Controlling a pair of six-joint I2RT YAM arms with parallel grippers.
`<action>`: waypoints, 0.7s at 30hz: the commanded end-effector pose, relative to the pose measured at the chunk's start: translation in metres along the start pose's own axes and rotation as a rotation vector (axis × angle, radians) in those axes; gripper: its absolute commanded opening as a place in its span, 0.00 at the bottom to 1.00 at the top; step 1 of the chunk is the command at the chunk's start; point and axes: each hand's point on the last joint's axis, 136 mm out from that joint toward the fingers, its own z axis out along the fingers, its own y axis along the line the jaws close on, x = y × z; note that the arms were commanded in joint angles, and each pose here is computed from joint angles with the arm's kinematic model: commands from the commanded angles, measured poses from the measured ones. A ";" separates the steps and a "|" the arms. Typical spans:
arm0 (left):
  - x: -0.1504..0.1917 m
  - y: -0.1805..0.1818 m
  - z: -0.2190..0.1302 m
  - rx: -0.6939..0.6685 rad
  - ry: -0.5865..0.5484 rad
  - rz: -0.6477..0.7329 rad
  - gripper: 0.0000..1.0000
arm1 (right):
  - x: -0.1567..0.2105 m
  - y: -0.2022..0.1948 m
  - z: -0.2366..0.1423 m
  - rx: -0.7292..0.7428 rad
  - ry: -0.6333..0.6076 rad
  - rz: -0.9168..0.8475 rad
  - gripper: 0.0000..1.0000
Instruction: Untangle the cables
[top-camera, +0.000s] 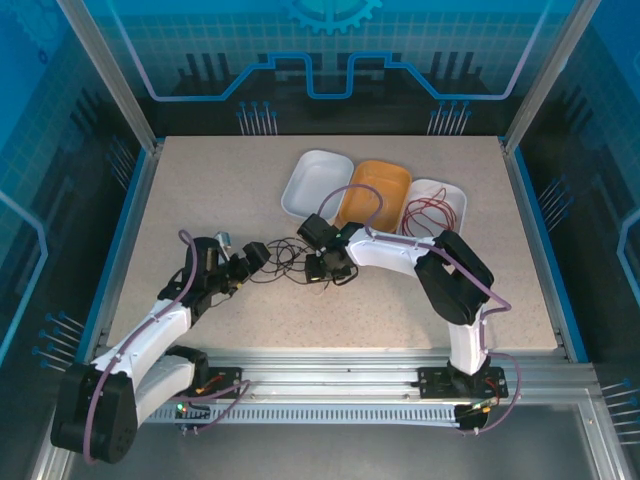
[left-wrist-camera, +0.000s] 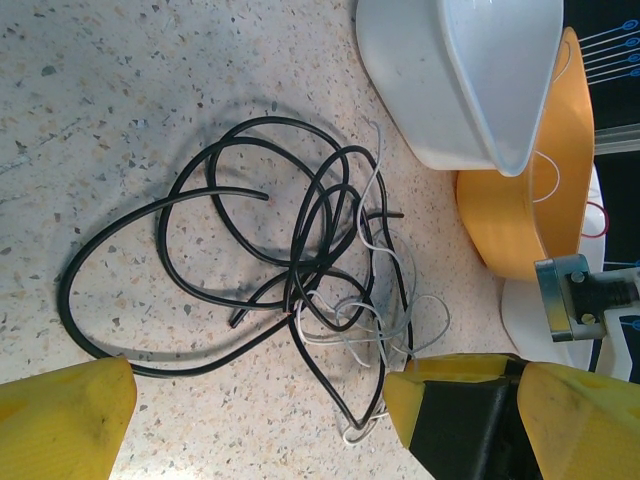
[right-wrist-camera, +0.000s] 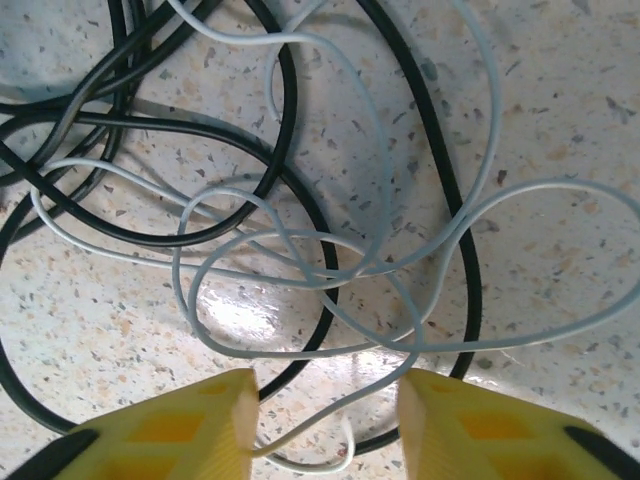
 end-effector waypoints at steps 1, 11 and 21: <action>0.003 0.002 0.002 0.008 0.017 -0.013 0.99 | -0.005 0.003 -0.005 -0.028 -0.009 0.021 0.34; 0.003 -0.002 0.002 0.022 0.024 -0.004 0.99 | -0.015 0.006 -0.033 -0.025 -0.072 -0.006 0.17; 0.009 -0.018 0.003 0.073 0.062 0.053 0.99 | -0.026 0.023 -0.065 -0.077 -0.152 -0.064 0.02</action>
